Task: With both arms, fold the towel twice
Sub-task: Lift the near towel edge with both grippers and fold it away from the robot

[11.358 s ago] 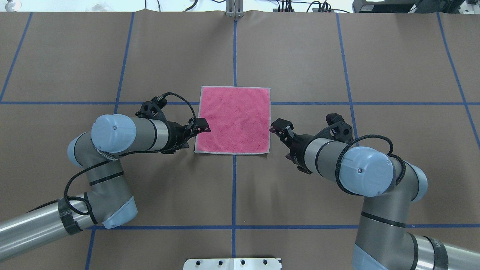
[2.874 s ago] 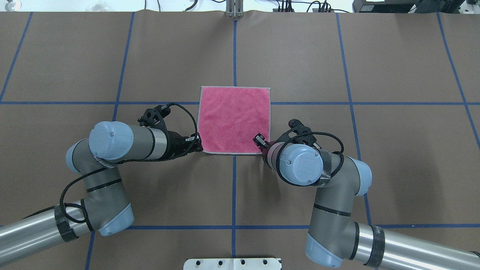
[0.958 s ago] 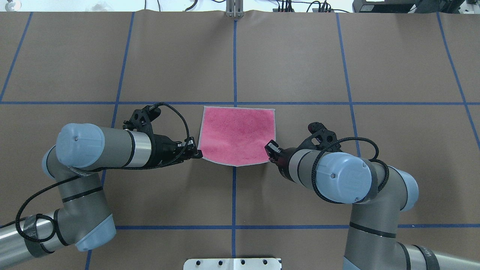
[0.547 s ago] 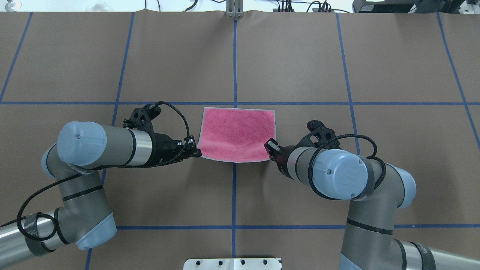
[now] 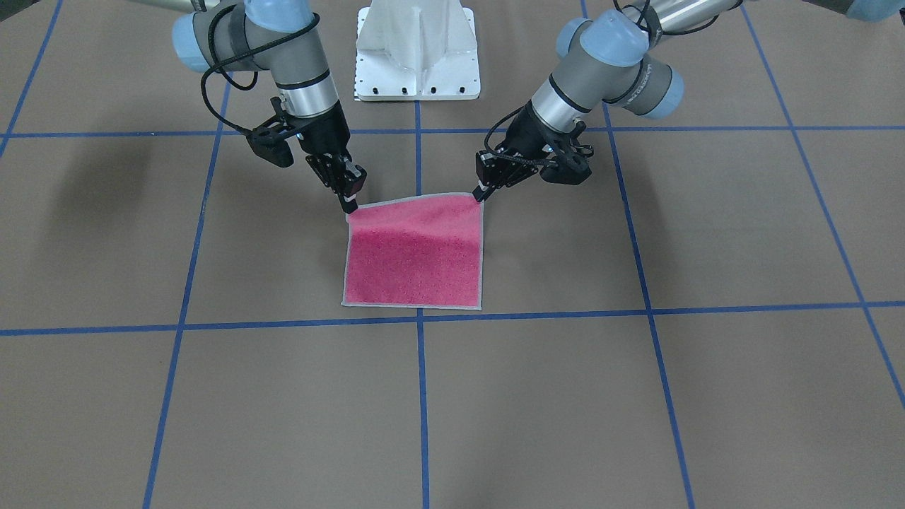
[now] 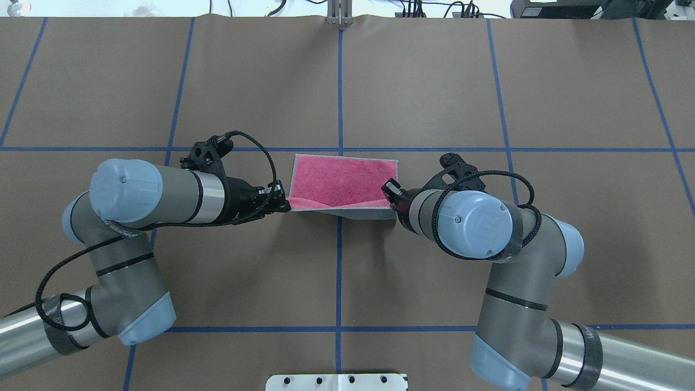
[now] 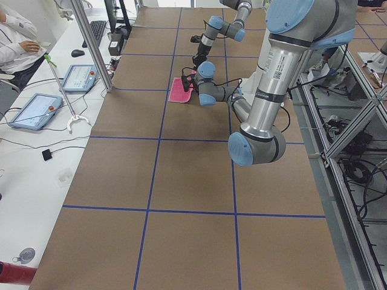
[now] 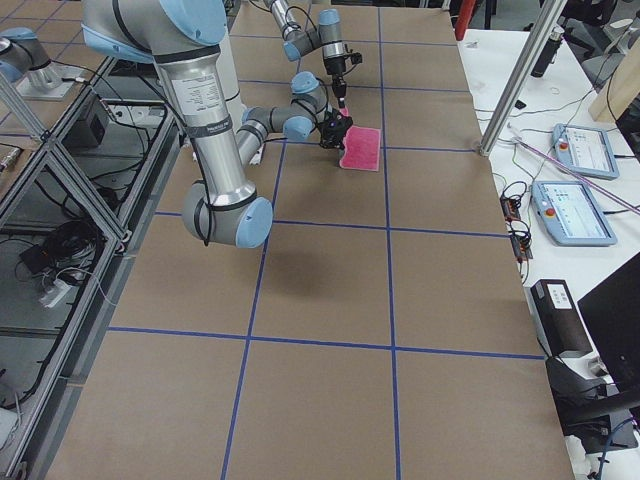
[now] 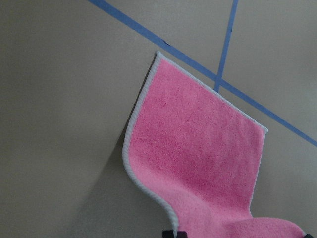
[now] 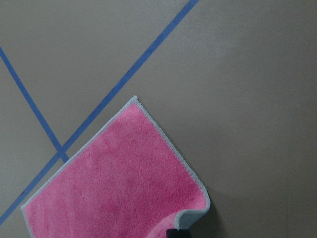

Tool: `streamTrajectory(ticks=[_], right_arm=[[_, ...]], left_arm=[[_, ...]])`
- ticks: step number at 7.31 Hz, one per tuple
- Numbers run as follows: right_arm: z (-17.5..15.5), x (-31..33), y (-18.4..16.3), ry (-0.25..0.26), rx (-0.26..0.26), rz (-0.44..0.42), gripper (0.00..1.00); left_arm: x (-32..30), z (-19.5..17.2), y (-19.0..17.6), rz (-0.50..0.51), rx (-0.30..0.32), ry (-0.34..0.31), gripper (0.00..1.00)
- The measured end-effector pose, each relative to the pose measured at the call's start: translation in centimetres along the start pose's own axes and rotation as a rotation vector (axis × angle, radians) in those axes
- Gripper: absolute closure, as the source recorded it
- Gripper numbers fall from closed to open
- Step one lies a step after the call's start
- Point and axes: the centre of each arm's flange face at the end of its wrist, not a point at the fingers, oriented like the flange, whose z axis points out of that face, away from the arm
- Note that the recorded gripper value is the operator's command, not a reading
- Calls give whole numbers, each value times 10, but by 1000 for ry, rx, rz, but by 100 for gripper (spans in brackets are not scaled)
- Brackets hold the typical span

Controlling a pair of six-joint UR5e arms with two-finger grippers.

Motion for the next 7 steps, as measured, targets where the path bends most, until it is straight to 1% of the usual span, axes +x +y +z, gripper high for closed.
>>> streamTrajectory(ticks=[4,7], right_arm=[[9,-9,-21,4,37,-16,100],[28,-23,-35,18,71,-7,100]], left_arm=[[24,34,-41,-17,53,-27,100],[27,41,-58,-24,75,-38,100]])
